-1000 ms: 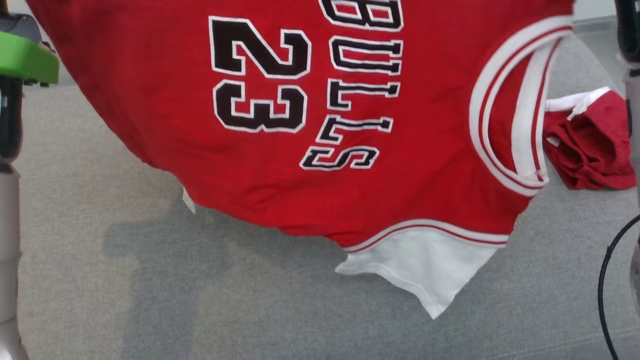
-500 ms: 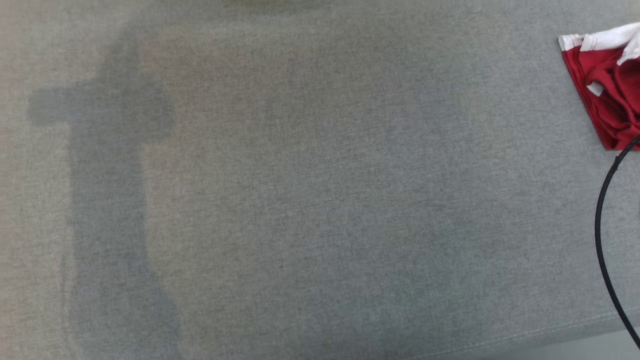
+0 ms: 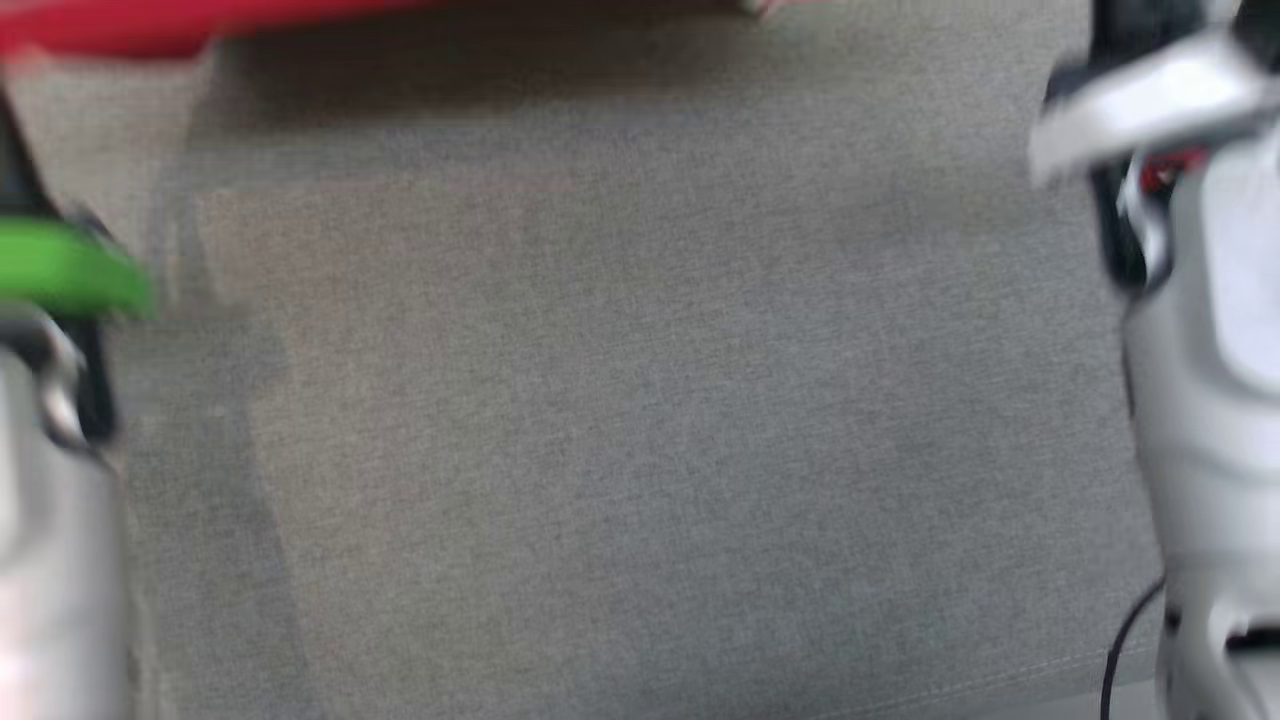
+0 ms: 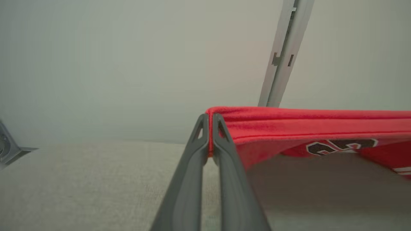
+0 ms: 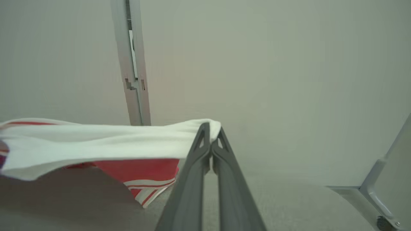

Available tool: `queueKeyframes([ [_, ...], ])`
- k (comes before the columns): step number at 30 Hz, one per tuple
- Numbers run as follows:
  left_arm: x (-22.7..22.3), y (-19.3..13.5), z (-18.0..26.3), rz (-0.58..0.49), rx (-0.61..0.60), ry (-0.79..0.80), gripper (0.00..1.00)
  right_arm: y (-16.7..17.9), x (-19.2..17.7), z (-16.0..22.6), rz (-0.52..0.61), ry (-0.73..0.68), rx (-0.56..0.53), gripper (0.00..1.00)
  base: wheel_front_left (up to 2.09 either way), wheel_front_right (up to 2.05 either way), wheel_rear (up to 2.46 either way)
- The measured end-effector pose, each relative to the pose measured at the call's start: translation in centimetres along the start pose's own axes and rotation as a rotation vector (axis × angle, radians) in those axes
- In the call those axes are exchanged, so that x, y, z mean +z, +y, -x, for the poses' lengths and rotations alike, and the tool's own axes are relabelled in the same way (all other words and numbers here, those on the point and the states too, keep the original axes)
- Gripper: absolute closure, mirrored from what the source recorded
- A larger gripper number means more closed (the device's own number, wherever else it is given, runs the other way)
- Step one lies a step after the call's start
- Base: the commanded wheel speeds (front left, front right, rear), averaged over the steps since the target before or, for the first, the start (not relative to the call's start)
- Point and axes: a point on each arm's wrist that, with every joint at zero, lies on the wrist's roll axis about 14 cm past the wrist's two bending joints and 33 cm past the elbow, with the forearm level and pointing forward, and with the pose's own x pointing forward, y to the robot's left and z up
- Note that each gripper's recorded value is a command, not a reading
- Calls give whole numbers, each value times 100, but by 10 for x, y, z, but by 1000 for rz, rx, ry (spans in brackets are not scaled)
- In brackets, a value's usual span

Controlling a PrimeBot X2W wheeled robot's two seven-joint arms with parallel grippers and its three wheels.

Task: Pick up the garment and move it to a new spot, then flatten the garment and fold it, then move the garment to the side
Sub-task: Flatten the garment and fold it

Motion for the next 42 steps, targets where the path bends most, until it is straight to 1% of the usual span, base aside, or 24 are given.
queueKeyframes([
  [2, -35, 2, 35, 54, 37, 87, 100, -7, -26, 33, -60, 70, -44, 100, 0, 0, 0],
  [3, -45, 3, 48, 64, 48, 116, 100, -8, -36, 47, -88, 100, -61, 100, 0, 0, 0],
  [5, -66, 8, 77, 78, 80, 177, 100, -2, -62, 80, -116, 185, -66, 100, 0, 0, 0],
  [8, -96, -1, 119, 101, 94, 278, 100, 4, -87, 125, -159, 286, -77, 100, 0, 0, 0],
  [10, -103, -2, 137, 124, 115, 307, 100, 11, -99, 151, -175, 345, -73, 100, 0, 0, 0],
  [12, -107, 0, 154, 135, 136, 328, 100, 16, -105, 174, -202, 385, -81, 100, 0, 0, 0],
  [16, -116, -4, 187, 167, 163, 375, 100, 13, -108, 210, -235, 430, -122, 100, 0, 0, 0],
  [19, -117, -9, 207, 165, 152, 397, 100, 6, -106, 232, -259, 441, -165, 100, 0, 0, 0],
  [22, -118, -14, 227, 162, 138, 419, 100, 8, -105, 255, -268, 462, -173, 100, 0, 0, 0],
  [29, -116, -15, 269, 164, 138, 445, 100, 7, -99, 293, -297, 475, -207, 100, 0, 0, 0],
  [34, -111, -16, 288, 176, 140, 436, 100, 10, -96, 310, -311, 478, -208, 100, 0, 0, 0],
  [37, -103, -19, 290, 176, 125, 409, 100, 15, -92, 311, -322, 466, -197, 100, 0, 0, 0],
  [42, -80, -26, 276, 176, 91, 322, 100, 19, -75, 290, -342, 390, -174, 100, 0, 0, 0],
])
